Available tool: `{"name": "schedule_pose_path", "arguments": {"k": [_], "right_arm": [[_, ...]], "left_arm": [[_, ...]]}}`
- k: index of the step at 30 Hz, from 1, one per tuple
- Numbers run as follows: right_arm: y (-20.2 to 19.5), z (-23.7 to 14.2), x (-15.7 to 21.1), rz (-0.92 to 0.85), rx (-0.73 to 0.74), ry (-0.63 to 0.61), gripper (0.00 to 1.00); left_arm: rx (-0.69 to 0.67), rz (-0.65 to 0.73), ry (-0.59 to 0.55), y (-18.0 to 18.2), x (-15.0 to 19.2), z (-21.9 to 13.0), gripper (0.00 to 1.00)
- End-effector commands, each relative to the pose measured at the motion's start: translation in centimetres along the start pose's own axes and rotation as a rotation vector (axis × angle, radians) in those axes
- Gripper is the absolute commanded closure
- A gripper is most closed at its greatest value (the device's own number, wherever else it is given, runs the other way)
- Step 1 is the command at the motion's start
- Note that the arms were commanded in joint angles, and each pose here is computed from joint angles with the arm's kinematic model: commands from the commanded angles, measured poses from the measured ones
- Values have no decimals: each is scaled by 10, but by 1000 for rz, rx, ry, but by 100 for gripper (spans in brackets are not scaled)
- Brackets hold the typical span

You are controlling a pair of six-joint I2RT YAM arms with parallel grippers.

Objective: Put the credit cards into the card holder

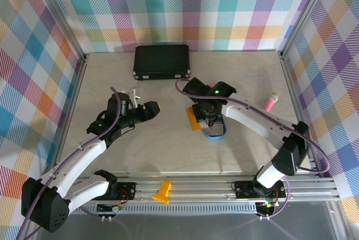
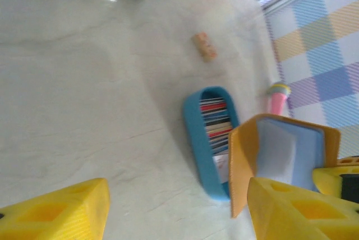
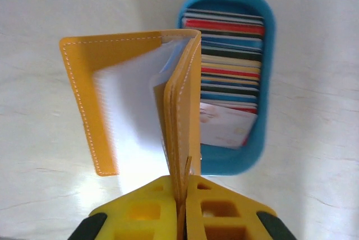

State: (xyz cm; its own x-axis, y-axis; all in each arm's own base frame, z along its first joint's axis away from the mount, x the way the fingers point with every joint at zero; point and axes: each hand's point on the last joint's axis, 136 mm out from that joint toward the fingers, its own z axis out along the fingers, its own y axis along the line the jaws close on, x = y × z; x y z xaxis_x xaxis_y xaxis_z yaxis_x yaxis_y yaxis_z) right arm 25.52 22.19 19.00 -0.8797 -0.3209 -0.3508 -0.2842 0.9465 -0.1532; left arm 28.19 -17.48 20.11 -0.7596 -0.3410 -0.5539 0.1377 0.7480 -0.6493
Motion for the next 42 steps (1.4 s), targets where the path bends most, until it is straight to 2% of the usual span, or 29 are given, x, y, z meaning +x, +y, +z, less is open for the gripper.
{"name": "schedule_pose_path", "arguments": {"k": [1,6,11,14,19,23,25,30,34,37,42], "right_arm": [[-22,-8,3,-106,205,22,100],[-1,-12,-4,-86,70,-9,100],[27,-27,-11,39,-309,-46,100],[39,-31,-13,119,-501,-42,100],[60,-15,-10,209,-658,-1,100],[82,5,-9,300,-759,36,100],[89,17,-8,336,-783,53,100],[105,39,-8,392,-829,93,100],[117,51,-8,421,-872,124,100],[124,60,-9,420,-891,141,100],[133,70,-10,397,-920,150,100]], "left_arm": [[-120,16,98,27,22,-7,35],[-104,-5,93,29,26,-4,37],[12,11,110,11,33,-6,37],[129,23,105,-10,31,-10,37],[345,-53,74,-51,22,-22,39],[427,-145,71,-67,20,-26,50],[417,-172,81,-65,26,-22,57],[298,-273,120,-34,47,2,78],[310,-312,184,-32,64,24,91],[290,-303,212,-29,73,37,95],[136,-313,214,7,86,58,100]]}}
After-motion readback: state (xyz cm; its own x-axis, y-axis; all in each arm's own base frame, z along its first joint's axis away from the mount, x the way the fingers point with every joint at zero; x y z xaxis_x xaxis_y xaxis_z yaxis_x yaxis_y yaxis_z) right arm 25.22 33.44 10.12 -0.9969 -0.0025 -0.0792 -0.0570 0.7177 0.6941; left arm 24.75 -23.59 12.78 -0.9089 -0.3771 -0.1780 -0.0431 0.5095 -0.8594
